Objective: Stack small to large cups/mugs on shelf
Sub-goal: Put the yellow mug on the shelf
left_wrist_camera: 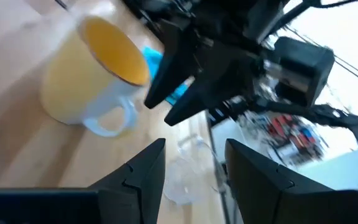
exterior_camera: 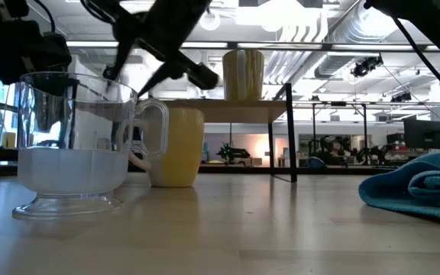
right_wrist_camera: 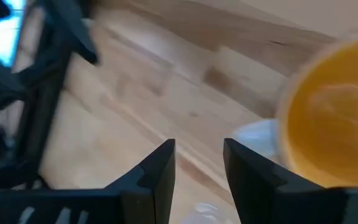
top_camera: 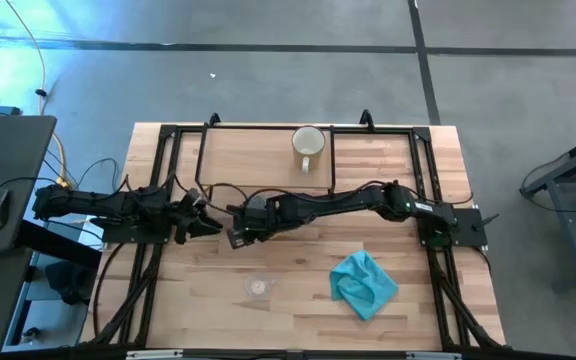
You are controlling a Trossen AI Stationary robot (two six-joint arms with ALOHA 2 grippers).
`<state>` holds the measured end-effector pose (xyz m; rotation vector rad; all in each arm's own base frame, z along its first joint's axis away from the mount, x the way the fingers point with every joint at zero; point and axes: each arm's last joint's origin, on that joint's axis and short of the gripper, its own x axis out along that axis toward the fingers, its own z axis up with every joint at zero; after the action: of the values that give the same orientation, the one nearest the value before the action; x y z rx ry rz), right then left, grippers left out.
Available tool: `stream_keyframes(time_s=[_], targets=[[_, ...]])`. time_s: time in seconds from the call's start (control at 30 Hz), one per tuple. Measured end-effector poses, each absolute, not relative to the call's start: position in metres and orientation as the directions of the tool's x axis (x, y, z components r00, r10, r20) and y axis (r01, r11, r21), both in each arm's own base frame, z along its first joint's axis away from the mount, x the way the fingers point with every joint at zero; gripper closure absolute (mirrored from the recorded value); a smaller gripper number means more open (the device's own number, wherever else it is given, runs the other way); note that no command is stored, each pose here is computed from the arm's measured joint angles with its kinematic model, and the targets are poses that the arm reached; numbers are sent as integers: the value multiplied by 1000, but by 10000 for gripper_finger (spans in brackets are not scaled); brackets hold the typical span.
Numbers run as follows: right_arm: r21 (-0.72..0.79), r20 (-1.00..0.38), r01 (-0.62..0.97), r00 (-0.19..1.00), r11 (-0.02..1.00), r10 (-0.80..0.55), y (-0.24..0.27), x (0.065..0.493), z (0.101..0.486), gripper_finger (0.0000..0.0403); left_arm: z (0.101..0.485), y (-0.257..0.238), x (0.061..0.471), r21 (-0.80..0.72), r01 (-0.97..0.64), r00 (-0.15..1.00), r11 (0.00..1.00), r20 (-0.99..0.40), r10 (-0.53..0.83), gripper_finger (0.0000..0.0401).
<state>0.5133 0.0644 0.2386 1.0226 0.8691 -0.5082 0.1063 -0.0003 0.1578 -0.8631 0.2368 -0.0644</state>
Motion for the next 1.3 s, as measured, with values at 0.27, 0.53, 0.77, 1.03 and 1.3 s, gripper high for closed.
stream_keyframes(time_s=[0.27,0.53,0.77,1.03,1.3], targets=[[642,-713,537,680,547,169,78,524,249,276,164,-5,106,-811,91,942,577,-118,-315,247],[658,-584,256,767,708,266,86,526,286,276,173,-11,106,-780,221,925,585,-22,-379,247],[559,-515,51,804,827,298,87,509,329,276,166,-23,111,-696,140,952,705,-103,-290,247],[388,-405,-137,863,911,302,83,486,379,276,169,-41,127,-537,-61,958,841,-268,-101,247],[243,-380,-171,889,955,256,77,458,415,276,187,-63,167,-318,-177,921,931,-388,43,247]])
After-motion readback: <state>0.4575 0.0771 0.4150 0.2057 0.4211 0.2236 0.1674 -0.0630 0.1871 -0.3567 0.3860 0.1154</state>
